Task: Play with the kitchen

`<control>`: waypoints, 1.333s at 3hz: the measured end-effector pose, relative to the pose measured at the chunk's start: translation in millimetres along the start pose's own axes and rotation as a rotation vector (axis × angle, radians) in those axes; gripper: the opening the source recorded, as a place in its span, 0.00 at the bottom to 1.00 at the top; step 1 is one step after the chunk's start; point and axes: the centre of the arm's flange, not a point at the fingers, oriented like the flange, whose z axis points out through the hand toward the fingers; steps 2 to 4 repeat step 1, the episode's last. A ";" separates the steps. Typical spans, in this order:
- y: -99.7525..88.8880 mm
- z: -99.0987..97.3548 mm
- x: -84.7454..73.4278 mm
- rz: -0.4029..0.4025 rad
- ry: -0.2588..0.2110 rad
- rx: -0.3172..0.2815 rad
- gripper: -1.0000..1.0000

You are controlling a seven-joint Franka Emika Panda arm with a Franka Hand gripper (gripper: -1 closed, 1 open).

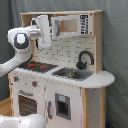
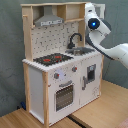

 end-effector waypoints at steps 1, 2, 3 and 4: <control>0.6 -0.7 1.5 0.002 0.003 0.003 1.00; 0.6 -0.7 1.5 0.002 0.003 0.003 1.00; 0.6 -0.7 1.5 0.002 0.003 0.003 1.00; 0.6 -0.7 1.5 0.002 0.003 0.003 1.00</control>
